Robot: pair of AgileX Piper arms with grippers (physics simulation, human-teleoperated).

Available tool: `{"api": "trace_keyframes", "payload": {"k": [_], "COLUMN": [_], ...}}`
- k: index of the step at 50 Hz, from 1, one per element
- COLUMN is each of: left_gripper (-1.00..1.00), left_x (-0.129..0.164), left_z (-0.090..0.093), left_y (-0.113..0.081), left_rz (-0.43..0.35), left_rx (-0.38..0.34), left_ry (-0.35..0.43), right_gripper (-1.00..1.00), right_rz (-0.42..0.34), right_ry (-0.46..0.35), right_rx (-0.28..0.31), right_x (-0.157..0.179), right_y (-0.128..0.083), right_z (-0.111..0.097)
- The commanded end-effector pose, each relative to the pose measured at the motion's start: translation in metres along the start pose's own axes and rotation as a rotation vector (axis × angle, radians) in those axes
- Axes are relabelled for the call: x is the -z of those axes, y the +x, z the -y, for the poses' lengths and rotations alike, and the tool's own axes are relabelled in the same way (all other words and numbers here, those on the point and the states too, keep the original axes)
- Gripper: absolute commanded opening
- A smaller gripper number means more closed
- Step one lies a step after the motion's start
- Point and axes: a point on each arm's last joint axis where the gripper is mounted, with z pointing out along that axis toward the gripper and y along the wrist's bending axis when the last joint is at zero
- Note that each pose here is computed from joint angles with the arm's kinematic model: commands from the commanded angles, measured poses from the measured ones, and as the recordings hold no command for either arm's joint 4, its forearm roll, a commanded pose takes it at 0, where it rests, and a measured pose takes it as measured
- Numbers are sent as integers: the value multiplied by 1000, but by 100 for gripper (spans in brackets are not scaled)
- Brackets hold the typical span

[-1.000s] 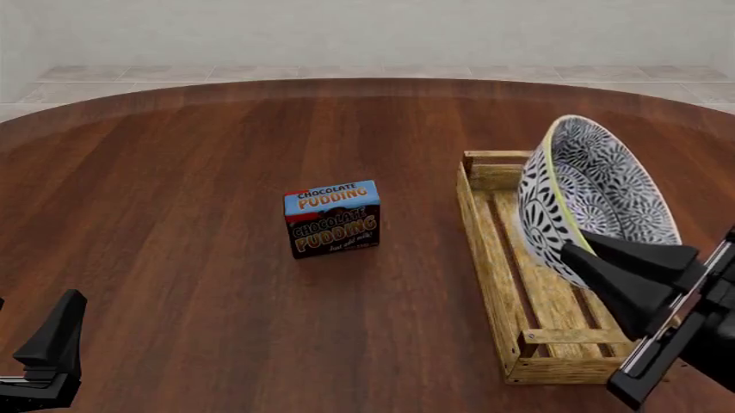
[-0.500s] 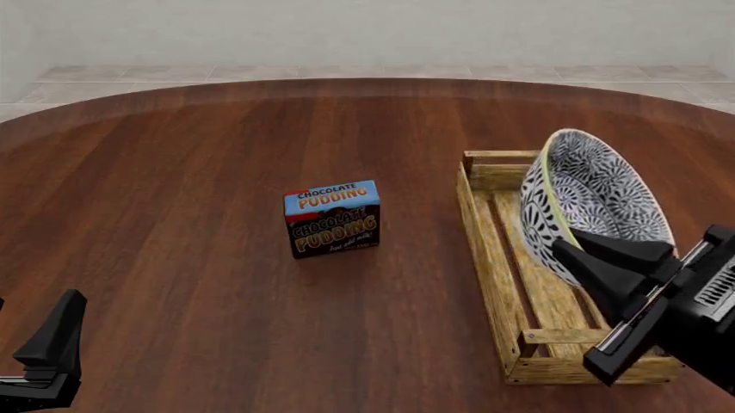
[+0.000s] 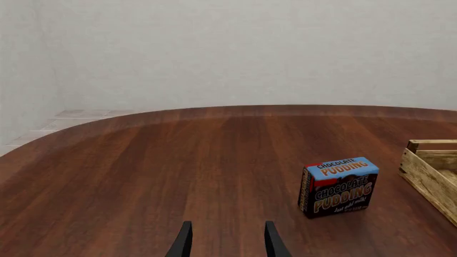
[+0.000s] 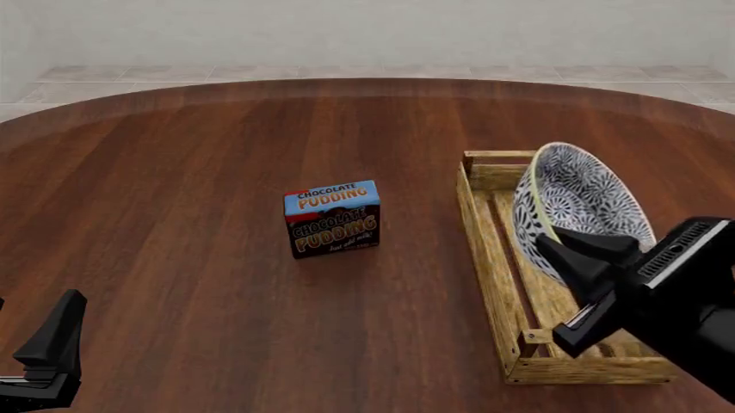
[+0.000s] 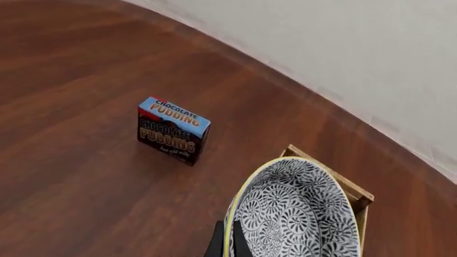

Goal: Pick up the bowl on the left and put it in the tray.

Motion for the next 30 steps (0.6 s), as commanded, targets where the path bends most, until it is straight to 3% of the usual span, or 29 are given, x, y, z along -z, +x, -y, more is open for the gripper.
{"api": "trace_keyframes", "payload": {"k": [1, 30], "left_gripper": [100, 100], "left_x": [0, 0], "left_z": [0, 0], "left_y": [0, 0], "left_rz": [0, 0], "left_rx": [0, 0], "left_ry": [0, 0], "right_gripper": [-100, -100], "right_rz": [-19, -75], "right_ry": [23, 68], "right_rx": [16, -5], "right_x": [-12, -40], "right_y": [5, 24], "right_z": [3, 9]}}
